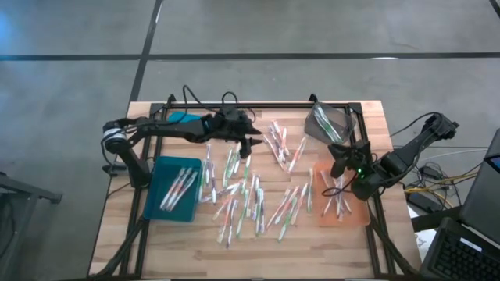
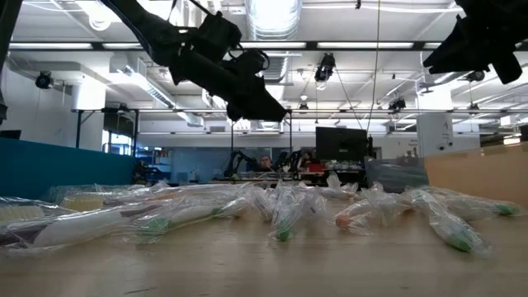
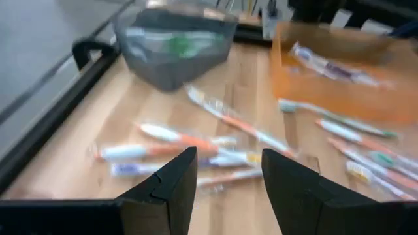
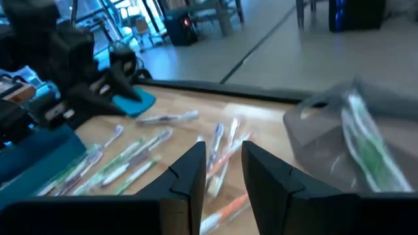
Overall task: Pick & Place Toothbrushes
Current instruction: Put the green toothbrush into the black bin
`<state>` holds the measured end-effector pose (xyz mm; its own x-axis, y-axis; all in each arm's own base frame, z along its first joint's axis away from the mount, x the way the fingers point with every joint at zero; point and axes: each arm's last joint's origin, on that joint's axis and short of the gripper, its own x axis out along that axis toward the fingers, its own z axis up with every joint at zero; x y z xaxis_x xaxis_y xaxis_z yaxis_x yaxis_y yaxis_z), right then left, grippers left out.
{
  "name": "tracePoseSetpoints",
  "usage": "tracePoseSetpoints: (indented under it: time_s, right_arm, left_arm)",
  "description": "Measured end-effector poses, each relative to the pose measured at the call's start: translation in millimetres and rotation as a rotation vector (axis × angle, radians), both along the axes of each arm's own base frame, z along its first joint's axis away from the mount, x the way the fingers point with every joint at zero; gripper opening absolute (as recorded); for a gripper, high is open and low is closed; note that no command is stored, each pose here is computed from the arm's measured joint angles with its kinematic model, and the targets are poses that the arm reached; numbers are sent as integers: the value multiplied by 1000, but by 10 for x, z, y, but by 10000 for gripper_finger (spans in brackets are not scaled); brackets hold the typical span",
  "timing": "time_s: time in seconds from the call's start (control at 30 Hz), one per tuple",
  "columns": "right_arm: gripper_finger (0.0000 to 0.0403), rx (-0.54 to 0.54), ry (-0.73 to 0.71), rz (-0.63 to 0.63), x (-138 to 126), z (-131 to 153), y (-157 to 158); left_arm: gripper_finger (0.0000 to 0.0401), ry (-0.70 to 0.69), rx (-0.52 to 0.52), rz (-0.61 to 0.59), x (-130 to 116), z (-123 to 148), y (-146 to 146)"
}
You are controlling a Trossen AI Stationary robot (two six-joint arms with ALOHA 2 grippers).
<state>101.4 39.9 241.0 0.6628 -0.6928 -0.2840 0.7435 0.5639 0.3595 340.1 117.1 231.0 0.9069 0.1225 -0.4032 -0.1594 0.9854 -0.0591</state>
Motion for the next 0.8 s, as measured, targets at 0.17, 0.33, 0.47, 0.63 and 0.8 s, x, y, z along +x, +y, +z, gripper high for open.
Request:
tracePoseSetpoints:
  time_s: [0.17, 0.33, 0.47, 0.63, 0.8]
  right_arm:
    - [108, -63, 43, 22, -26, 74, -30]
    - [118, -183, 144, 72, -3, 276, -40]
    - [125, -276, 226, 100, 10, 422, -58]
    - [136, -323, 288, 90, 19, 427, -93]
    - [149, -327, 306, 84, 34, 346, -90]
  left_arm:
    - [177, 127, 34, 119, 15, -64, -253]
    - [177, 235, -95, 239, 21, -55, -418]
    - [177, 288, -246, 330, 13, 3, -465]
    - [175, 313, -350, 474, -11, 27, -517]
    - [164, 322, -423, 550, -26, 1, -614]
